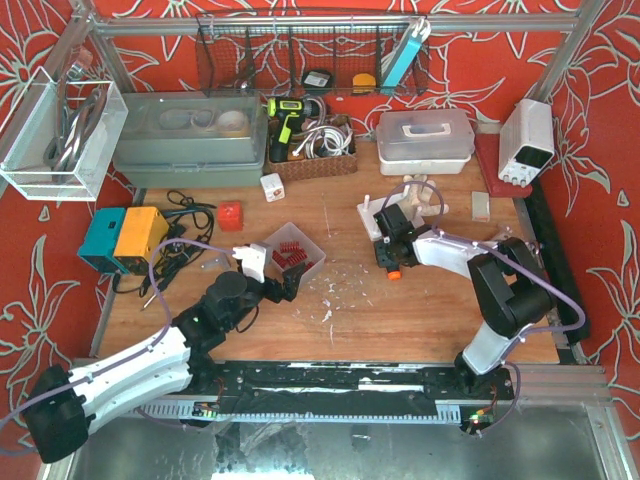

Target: Install the large spring

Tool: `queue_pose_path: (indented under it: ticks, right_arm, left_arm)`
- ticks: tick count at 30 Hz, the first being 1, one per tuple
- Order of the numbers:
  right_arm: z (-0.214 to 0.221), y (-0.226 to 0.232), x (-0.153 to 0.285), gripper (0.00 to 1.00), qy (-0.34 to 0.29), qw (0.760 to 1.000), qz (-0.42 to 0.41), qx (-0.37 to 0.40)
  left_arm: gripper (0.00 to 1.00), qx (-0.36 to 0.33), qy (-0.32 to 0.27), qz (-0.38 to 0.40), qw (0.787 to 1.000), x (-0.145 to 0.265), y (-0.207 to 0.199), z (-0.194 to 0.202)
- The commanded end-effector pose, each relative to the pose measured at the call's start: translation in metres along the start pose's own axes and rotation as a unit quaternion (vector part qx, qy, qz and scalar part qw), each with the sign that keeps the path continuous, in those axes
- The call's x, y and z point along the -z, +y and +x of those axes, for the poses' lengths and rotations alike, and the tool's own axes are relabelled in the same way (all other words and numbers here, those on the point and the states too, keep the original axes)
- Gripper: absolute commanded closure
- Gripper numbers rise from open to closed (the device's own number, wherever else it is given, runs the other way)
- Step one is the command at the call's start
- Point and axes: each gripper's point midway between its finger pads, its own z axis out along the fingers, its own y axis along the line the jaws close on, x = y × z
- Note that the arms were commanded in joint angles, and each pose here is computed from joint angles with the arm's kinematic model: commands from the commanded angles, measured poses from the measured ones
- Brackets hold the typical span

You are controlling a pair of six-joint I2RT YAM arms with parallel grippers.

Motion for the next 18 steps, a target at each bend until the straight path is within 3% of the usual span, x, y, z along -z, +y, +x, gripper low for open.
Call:
queue_pose_path:
  ticks: [1, 9, 17, 18]
  right_arm:
    - [-0.004, -0.001, -0.002, 0.48, -0.002, 1.000, 0.014, 0.009]
    - [-0.011, -0.003, 0.012, 0.69, -0.024, 1.000, 0.009, 0.005]
    - [-0.023, -0.013, 0.045, 1.00, -0.078, 0.997, 0.013, -0.006]
    - [-0.025, -0.015, 0.053, 1.00, -0.089, 0.996, 0.016, -0.010]
  left_arm:
    - [0.00, 0.002, -0.021, 0.002, 1.000, 0.002, -0.004, -0.015]
    - [0.00, 0.004, -0.030, -0.008, 1.000, 0.005, 0.001, -0.016]
    - [0.00, 0.006, -0.032, -0.024, 0.999, 0.006, 0.007, -0.014]
    - [0.00, 0.006, -0.032, -0.027, 0.999, 0.006, 0.008, -0.014]
